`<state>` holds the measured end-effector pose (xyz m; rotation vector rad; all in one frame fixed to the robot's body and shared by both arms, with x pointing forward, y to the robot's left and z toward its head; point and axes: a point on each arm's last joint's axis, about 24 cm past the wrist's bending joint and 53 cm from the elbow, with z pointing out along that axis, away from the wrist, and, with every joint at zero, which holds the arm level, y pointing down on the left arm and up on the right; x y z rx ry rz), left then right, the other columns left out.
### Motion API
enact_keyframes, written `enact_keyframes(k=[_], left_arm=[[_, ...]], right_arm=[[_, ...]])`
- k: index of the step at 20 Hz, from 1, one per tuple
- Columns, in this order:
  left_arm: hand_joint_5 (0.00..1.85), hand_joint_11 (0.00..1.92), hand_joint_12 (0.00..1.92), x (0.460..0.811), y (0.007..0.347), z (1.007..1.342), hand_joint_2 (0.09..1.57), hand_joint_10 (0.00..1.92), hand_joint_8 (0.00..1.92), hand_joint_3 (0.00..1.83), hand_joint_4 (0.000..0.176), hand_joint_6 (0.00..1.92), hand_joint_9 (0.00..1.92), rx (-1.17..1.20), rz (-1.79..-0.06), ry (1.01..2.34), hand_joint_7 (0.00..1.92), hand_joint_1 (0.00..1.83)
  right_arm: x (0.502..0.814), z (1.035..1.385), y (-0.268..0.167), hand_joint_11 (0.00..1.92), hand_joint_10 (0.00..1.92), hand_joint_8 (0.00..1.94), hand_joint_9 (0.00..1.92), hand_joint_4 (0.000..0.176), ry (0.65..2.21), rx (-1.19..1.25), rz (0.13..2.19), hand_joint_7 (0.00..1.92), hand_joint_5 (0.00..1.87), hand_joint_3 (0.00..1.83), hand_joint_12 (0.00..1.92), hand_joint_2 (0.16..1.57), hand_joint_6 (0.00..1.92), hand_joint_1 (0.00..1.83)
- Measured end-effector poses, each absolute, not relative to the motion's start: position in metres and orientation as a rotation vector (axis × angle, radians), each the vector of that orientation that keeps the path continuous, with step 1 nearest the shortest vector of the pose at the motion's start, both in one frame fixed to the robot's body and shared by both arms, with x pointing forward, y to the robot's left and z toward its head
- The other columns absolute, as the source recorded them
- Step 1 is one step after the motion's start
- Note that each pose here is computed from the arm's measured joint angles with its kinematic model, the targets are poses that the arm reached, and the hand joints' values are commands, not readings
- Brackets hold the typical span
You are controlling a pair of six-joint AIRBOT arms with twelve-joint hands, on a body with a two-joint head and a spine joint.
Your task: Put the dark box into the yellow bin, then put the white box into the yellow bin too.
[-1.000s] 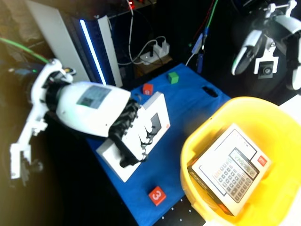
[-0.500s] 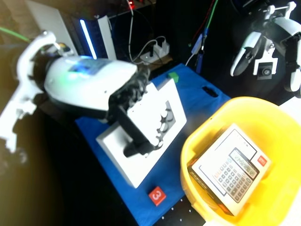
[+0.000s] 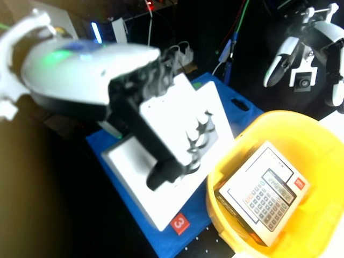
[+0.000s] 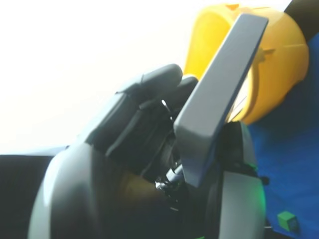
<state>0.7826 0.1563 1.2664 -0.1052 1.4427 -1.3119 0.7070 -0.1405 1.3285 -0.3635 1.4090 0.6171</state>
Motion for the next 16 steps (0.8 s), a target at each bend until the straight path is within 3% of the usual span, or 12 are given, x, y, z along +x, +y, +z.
enact_keyframes(k=[1,3,4,6,7,8,9,10,12,13,14,16], left_arm=[[0.47,0.10,0.61,0.782,0.154,1.267,0.92,0.01,0.00,0.00,0.003,0.00,0.34,-0.103,-1.317,1.440,0.42,0.93],[0.46,0.11,0.61,0.782,0.151,1.266,0.92,0.00,0.00,0.00,0.000,0.00,0.34,-0.103,-1.325,1.440,0.41,0.93],[0.45,0.26,0.34,0.781,0.150,1.266,0.95,0.00,0.00,0.00,0.000,0.00,0.34,-0.101,-1.328,1.439,0.37,0.98],[0.43,0.31,0.23,0.780,0.149,1.268,0.94,0.00,0.00,0.00,0.000,0.00,0.33,-0.096,-1.334,1.434,0.35,0.98],[0.44,0.38,0.16,0.779,0.148,1.270,0.94,0.00,0.00,0.00,0.000,0.00,0.34,-0.091,-1.342,1.428,0.35,0.98],[0.41,0.38,0.13,0.777,0.145,1.271,0.94,0.00,0.00,0.00,0.000,0.00,0.34,-0.086,-1.351,1.423,0.34,0.98],[0.42,0.39,0.12,0.776,0.143,1.274,0.95,0.00,0.00,0.01,0.000,0.01,0.33,-0.083,-1.363,1.417,0.33,0.99],[0.42,0.39,0.12,0.774,0.140,1.275,0.95,0.00,0.00,0.01,0.000,0.01,0.33,-0.078,-1.373,1.412,0.33,0.99],[0.41,0.36,0.10,0.770,0.135,1.281,0.92,0.00,0.00,0.00,0.000,0.00,0.32,-0.066,-1.394,1.397,0.33,1.01],[0.40,0.37,0.10,0.769,0.133,1.282,0.91,0.00,0.00,0.00,0.000,0.00,0.32,-0.061,-1.404,1.391,0.33,1.01],[0.38,0.36,0.08,0.768,0.129,1.283,0.91,0.00,0.00,0.00,0.000,0.00,0.31,-0.059,-1.415,1.386,0.30,1.00],[0.36,0.35,0.08,0.767,0.127,1.282,0.92,0.00,0.00,0.00,0.000,0.00,0.31,-0.051,-1.414,1.391,0.29,0.99]], right_arm=[[0.709,1.334,-0.138,0.97,0.41,0.75,1.26,0.000,1.395,-0.372,0.611,1.19,0.92,0.00,1.15,1.08,0.98,1.26],[0.712,1.341,-0.137,0.97,0.41,0.74,1.28,0.000,1.375,-0.375,0.608,1.20,0.95,0.00,1.18,1.07,0.91,1.27],[0.714,1.343,-0.136,0.97,0.59,0.76,1.25,0.000,1.367,-0.374,0.609,1.22,1.02,0.00,1.31,1.05,0.76,1.28],[0.720,1.342,-0.131,1.00,0.65,0.78,1.26,0.000,1.371,-0.375,0.610,1.22,1.03,0.00,1.36,1.05,0.72,1.29],[0.723,1.341,-0.129,1.03,0.98,0.93,1.23,0.000,1.374,-0.376,0.609,1.17,1.07,0.00,1.54,1.06,0.60,1.29],[0.726,1.341,-0.126,1.02,1.25,0.85,1.16,0.000,1.373,-0.377,0.612,1.16,1.08,0.00,1.69,1.07,0.76,1.20],[0.729,1.341,-0.121,1.01,0.81,0.70,1.15,0.000,1.372,-0.380,0.615,1.23,0.97,0.00,1.20,1.06,0.89,1.27],[0.731,1.341,-0.117,1.01,0.81,0.70,1.15,0.000,1.372,-0.383,0.617,1.23,0.97,0.00,1.20,1.06,0.89,1.27],[0.736,1.340,-0.105,1.01,0.57,0.69,1.22,0.000,1.371,-0.391,0.628,1.23,1.00,0.00,1.14,1.06,0.84,1.27],[0.738,1.339,-0.100,0.99,0.50,0.58,1.24,0.000,1.370,-0.396,0.633,1.27,0.98,0.00,1.15,1.06,0.91,1.27],[0.742,1.337,-0.092,0.95,0.46,0.60,1.28,0.000,1.373,-0.403,0.639,1.27,1.01,0.00,1.30,1.05,0.84,1.27],[0.747,1.330,-0.084,0.84,0.57,0.73,1.20,0.000,1.389,-0.389,0.661,1.21,1.05,0.00,1.39,1.05,0.76,1.27]])
